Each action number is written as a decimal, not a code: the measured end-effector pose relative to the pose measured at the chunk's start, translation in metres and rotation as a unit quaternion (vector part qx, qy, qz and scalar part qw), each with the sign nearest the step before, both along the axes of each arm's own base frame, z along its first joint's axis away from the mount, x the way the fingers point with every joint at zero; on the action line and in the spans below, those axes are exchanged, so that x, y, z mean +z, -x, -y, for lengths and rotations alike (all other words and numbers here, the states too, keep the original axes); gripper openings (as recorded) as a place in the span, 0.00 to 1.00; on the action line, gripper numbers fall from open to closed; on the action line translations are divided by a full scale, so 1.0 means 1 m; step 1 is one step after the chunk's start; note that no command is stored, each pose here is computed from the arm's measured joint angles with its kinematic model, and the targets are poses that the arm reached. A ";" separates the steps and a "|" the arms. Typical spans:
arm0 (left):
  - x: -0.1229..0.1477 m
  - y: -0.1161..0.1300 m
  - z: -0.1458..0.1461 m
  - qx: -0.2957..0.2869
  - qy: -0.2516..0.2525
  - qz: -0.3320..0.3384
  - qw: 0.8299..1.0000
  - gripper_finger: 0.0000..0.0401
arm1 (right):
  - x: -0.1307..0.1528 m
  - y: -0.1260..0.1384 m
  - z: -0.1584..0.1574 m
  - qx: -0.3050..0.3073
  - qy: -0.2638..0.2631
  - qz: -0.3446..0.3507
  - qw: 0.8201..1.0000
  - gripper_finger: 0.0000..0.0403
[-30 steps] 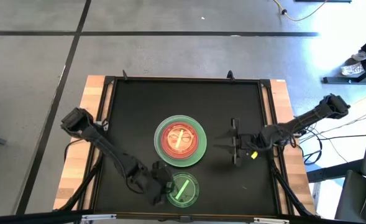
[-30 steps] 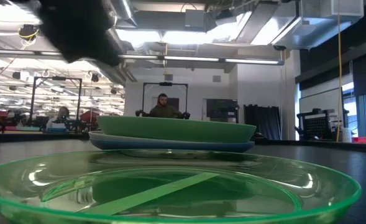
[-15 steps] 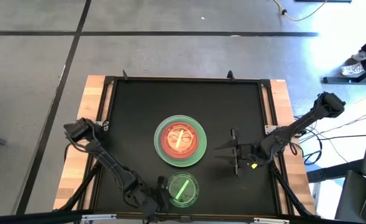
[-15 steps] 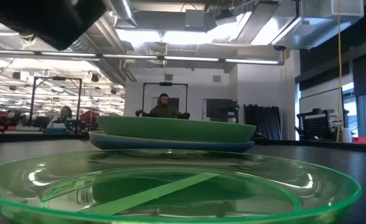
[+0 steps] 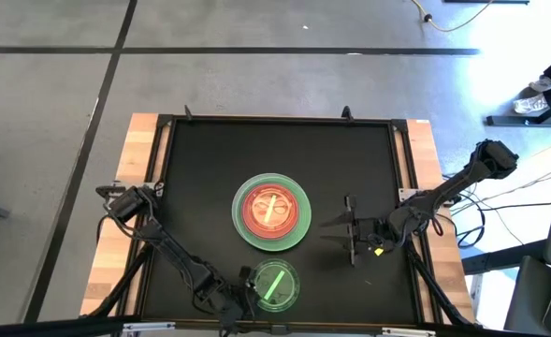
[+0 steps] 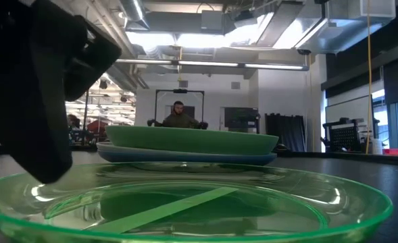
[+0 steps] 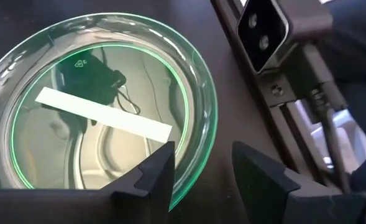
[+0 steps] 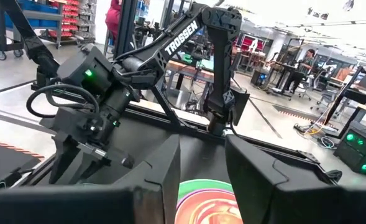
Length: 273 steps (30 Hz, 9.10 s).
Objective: Stack plastic plates
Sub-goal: Stack the green plate on top of the other green plate, then return to Home Position
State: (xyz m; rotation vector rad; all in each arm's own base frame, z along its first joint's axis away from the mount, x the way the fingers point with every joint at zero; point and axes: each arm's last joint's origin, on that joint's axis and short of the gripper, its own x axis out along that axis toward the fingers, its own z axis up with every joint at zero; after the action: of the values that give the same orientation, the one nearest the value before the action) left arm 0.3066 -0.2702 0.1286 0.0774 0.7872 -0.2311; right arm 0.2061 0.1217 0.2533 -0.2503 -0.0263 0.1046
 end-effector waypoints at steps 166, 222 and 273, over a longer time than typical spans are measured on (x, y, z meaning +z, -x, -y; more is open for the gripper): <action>0.072 0.141 -0.248 0.222 -0.006 0.216 0.951 0.13 | -0.051 -0.014 0.083 -0.106 -0.109 -0.123 0.981 0.19; 0.030 0.200 -0.272 0.258 0.026 0.340 0.904 0.02 | -0.102 0.098 0.132 -0.116 -0.223 -0.091 0.964 0.01; 0.030 0.200 -0.271 0.257 0.026 0.340 0.904 0.02 | -0.102 0.098 0.132 -0.119 -0.238 -0.093 0.959 0.01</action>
State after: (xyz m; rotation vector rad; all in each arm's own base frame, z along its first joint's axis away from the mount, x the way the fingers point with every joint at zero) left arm 0.1061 0.0013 0.1583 -0.0998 0.0819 0.2743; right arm 0.1078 -0.0101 0.1510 0.2404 0.1645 -0.1184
